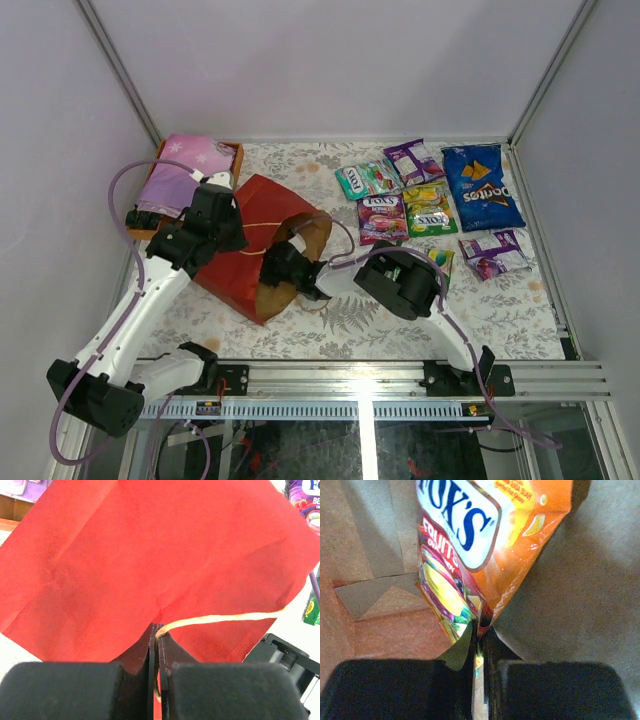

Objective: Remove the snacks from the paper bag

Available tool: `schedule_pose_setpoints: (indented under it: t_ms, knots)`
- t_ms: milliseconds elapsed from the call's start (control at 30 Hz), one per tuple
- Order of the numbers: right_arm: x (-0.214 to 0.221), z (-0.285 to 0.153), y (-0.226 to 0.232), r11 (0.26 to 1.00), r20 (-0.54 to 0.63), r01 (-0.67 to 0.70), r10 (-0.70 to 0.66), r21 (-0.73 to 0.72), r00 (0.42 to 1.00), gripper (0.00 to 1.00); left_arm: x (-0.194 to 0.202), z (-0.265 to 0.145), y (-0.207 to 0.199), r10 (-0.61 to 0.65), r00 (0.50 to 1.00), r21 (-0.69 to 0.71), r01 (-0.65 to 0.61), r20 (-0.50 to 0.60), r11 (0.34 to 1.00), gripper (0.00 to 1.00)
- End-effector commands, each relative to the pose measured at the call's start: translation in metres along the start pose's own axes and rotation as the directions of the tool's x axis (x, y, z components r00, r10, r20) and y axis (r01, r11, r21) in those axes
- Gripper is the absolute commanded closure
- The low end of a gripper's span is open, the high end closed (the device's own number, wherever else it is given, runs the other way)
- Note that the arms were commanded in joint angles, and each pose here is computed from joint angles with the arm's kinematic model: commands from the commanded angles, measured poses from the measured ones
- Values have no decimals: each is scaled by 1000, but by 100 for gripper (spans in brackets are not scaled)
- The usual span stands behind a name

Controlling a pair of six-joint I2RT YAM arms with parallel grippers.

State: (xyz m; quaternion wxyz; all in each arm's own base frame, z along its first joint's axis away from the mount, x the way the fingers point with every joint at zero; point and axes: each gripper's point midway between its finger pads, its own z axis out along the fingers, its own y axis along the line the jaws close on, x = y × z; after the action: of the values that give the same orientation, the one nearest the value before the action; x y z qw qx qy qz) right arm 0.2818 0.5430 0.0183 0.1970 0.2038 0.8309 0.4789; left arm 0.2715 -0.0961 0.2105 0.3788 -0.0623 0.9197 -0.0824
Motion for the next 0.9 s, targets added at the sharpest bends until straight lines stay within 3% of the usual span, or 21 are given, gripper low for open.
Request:
schedule_pose_setpoints:
  t_ms: [0,133,333,467,533,600,667,867]
  knots:
    - [-7,-10,0,991,38,124,-126,52,991,100,-13,-3,3,25,997,-10,-24,69,1000,100]
    - [-5,-52,38,958,-28,286,-285,16,958,100,-19,-3,2,29,996,-8,-28,80,1000,100]
    - [15,-140,52,873,-231,481,-486,-79,843,100,-32,0,-1,12,994,-5,-11,112,1000,100]
    - [29,-204,47,771,-375,607,-630,-194,680,100,-38,9,-1,1,994,-24,2,109,1000,100]
    - [22,-244,49,655,-388,715,-742,-245,546,100,-42,12,0,-1,994,-40,6,113,999,100]
    - [5,-278,48,579,-373,782,-795,-233,478,100,-44,15,2,-2,993,-51,8,118,999,100]
    - [-30,-306,53,577,-324,793,-801,-194,503,100,-47,16,3,-4,992,-59,11,126,998,100]
    - [-147,-349,57,691,-161,722,-715,-16,680,100,-49,20,6,-15,991,-69,25,136,997,100]
